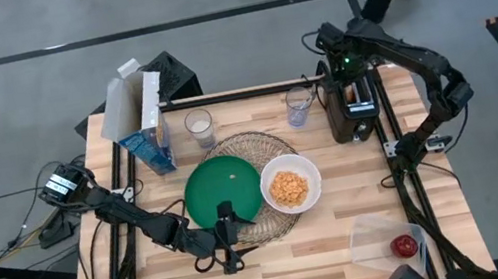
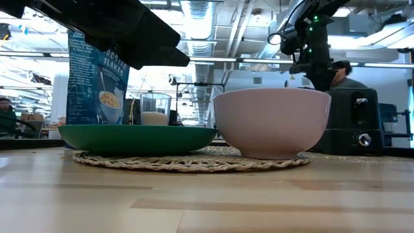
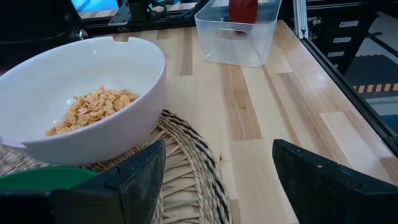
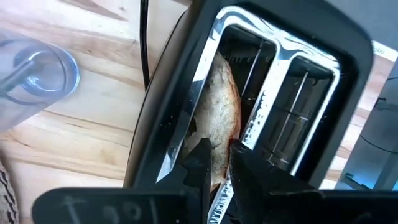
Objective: Arrange a breakfast setting
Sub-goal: Put the bagel on the green plate
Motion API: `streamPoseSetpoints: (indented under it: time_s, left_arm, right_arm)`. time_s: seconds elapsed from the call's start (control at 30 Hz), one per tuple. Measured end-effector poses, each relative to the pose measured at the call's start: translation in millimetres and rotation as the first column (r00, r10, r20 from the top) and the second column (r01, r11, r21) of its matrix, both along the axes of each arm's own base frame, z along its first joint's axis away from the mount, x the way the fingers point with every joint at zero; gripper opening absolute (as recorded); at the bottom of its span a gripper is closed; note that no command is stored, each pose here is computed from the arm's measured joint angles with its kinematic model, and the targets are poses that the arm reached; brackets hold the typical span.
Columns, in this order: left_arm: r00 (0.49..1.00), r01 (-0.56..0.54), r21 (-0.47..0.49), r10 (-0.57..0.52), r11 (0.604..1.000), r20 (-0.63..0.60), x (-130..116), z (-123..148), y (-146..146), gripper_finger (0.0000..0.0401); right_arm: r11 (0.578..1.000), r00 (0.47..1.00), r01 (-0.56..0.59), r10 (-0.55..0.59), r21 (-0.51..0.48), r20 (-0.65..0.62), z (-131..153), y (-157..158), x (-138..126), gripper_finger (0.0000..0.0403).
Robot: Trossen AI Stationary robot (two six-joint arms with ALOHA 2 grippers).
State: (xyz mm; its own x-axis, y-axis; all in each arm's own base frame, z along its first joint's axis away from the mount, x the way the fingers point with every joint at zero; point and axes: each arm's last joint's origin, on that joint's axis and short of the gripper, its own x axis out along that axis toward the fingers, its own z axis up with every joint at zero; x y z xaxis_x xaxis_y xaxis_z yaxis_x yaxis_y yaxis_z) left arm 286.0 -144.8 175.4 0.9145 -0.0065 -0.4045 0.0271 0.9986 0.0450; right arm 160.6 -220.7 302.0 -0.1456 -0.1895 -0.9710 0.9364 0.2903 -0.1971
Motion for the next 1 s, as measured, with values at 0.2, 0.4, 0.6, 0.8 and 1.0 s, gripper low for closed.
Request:
streamPoseSetpoints:
  time_s: [0.2,0.4,0.6,0.8,1.0]
  left_arm:
    - [1.0,0.002,-0.001,-0.002,1.0,0.0,0,0,0,0.0281]
    - [1.0,0.001,-0.002,-0.001,1.0,0.002,0,0,0,0.0281]
    - [1.0,0.002,-0.003,-0.002,1.0,0.002,0,0,0,0.0281]
    - [1.0,0.002,-0.003,-0.002,1.0,0.001,0,0,0,0.0281]
    - [1.0,0.002,-0.002,-0.002,1.0,0.001,0,0,0,0.0281]
  right_arm:
    - [1.0,1.0,0.001,0.0,-0.019,0.006,14,0,0,0.0078]
    - [0.999,1.0,0.002,-0.001,-0.044,0.022,34,2,-2,0.0078]
    - [0.998,0.999,0.002,0.001,-0.06,0.035,52,5,-3,0.0078]
    - [0.997,0.999,0.002,0.002,-0.08,0.05,69,8,-6,0.0078]
    - [0.992,0.995,-0.023,0.035,-0.127,0.088,84,13,0,0.0078]
